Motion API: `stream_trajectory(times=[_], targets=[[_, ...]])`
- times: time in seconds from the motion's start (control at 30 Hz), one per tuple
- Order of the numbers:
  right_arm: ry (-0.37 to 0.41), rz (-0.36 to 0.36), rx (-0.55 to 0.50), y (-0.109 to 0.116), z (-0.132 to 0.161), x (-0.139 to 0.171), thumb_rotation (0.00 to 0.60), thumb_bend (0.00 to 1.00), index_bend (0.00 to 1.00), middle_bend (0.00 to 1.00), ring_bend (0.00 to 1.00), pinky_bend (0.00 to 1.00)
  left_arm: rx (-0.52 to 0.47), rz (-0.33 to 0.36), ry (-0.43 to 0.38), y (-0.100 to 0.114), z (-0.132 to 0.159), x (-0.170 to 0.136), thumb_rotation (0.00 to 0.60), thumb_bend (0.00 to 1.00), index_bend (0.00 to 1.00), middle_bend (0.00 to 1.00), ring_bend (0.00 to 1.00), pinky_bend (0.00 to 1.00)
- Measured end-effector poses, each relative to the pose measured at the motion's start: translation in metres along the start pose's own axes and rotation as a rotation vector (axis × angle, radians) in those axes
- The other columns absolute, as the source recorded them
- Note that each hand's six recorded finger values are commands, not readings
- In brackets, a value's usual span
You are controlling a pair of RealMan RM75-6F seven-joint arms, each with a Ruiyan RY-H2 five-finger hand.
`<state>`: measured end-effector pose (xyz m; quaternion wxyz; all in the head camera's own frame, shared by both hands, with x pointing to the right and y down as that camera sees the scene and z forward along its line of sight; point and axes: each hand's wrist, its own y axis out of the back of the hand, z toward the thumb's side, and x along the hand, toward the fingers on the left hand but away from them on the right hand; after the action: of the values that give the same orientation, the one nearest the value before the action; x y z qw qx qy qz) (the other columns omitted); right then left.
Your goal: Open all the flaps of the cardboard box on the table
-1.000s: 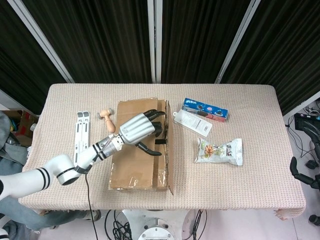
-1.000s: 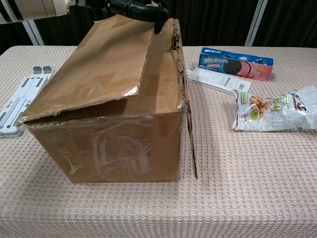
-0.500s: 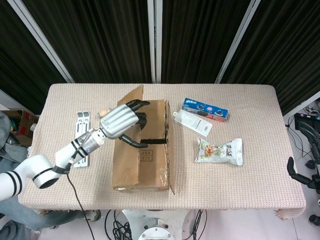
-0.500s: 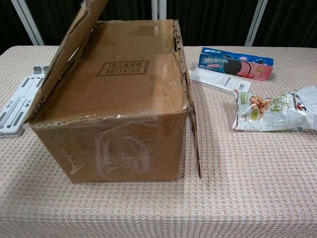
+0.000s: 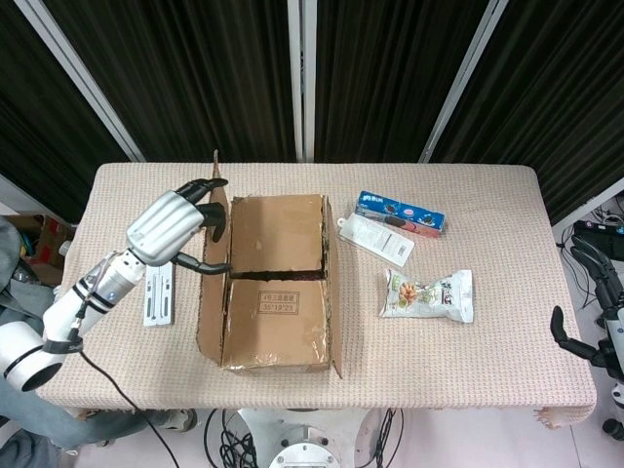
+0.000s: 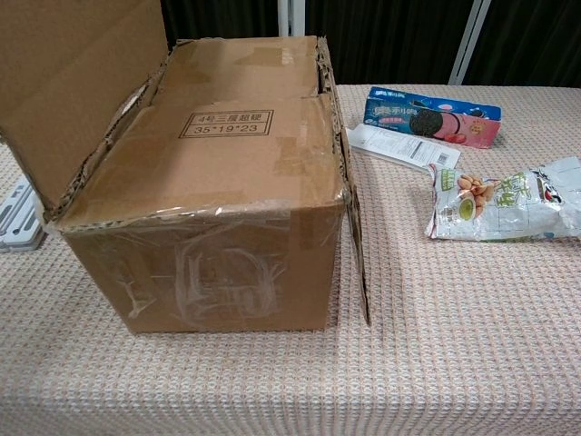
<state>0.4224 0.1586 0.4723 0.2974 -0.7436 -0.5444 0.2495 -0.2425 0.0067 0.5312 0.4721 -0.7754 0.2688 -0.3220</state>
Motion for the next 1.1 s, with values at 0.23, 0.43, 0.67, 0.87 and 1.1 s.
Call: stream_trajectory(times=[0.23,0.43,0.67,0.87,1.1], targets=[[-0.011,0.018,-0.004,-0.007,-0.003,-0.003,0.6,0.51,0.0,0.01,0.0,0.0,-0.011,0.045,0.069,0.006,-0.027,-0.027,0.018,0.0,0.61,0.48,0.1,0.18],[-0.015,0.029,-0.002,-0.011,-0.004,-0.005,0.6,0.51,0.0,0.01,0.0,0.0,-0.015,0.073,0.19,0.001,-0.063,-0.058,0.009,0.0,0.61,0.48,0.1,0.18],[-0.013,0.039,0.005,-0.012,-0.002,-0.004,0.6,0.5,0.0,0.01,0.0,0.0,-0.14,0.113,0.265,-0.001,-0.079,-0.079,0.0,0.0,0.58,0.46,0.12,0.18],[0.0,0.026,0.017,-0.008,0.004,-0.005,0.6,0.5,0.0,0.01,0.0,0.0,-0.328,0.075,0.251,-0.011,-0.056,-0.073,0.0,0.0,0.54,0.44,0.12,0.18],[0.016,-0.015,0.028,0.008,0.011,-0.007,0.6,0.5,0.0,0.01,0.0,0.0,-0.412,-0.056,0.13,-0.032,0.006,-0.03,0.0,0.0,0.35,0.31,0.12,0.18]])
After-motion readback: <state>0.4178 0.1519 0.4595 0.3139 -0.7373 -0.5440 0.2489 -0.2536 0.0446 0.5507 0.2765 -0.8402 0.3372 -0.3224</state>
